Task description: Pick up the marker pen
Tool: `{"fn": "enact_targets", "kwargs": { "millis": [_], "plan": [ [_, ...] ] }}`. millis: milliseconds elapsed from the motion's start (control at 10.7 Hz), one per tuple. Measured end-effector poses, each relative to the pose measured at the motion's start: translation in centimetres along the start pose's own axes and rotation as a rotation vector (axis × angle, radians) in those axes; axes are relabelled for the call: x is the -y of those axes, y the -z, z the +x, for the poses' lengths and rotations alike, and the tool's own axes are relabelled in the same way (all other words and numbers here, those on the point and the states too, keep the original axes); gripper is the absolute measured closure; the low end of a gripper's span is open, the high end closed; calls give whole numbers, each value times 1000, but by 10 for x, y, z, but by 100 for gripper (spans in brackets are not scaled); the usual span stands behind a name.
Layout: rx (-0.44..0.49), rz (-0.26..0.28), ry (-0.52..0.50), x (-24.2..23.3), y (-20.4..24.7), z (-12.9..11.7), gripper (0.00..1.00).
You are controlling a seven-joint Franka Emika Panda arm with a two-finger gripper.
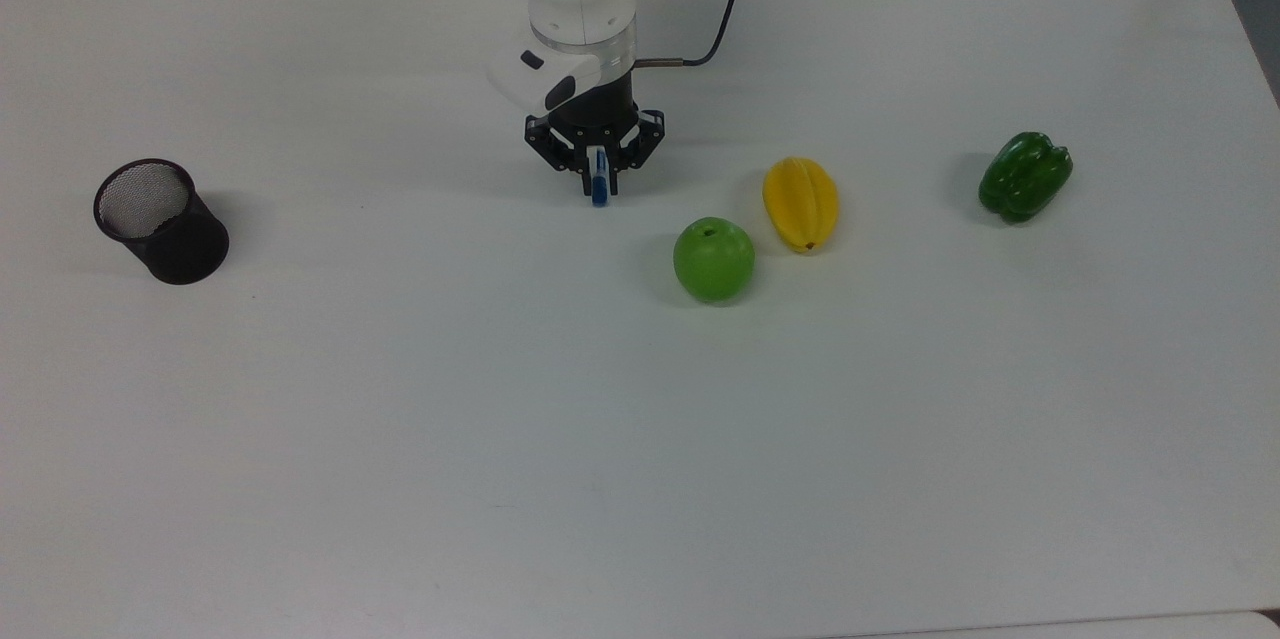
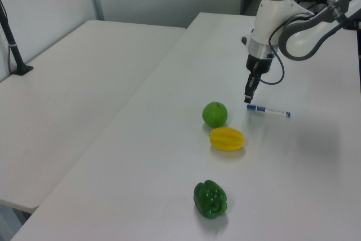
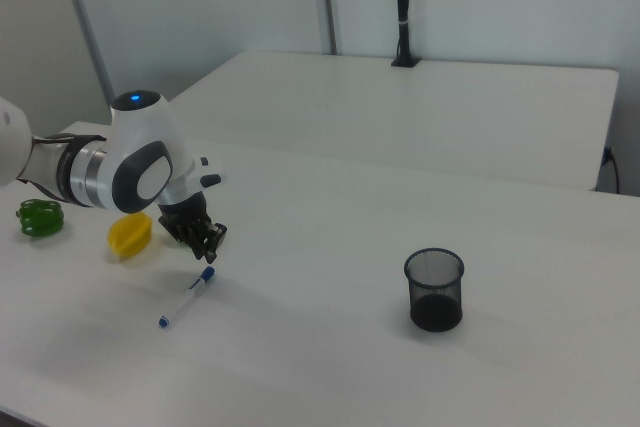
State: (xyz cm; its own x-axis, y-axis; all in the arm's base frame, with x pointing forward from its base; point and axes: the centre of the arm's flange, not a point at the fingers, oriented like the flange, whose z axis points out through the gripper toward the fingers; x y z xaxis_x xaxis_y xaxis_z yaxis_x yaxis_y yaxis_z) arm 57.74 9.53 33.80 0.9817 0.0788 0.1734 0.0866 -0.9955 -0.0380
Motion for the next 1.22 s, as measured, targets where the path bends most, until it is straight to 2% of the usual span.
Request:
{"fn": "enact_targets", "kwargs": {
  "millis": [94,375,562,843,1030,1217],
  "plan": [
    [-1,0,0,0,0,0,70],
    [-17,1,0,0,7,5,26],
    [-32,-1,0,1,34,19,0],
    [39,-21,-34,-4,123,39,0],
    [74,-38,-96,-16,190,36,0],
    [127,-52,-130,-23,230,24,0]
  ]
}}
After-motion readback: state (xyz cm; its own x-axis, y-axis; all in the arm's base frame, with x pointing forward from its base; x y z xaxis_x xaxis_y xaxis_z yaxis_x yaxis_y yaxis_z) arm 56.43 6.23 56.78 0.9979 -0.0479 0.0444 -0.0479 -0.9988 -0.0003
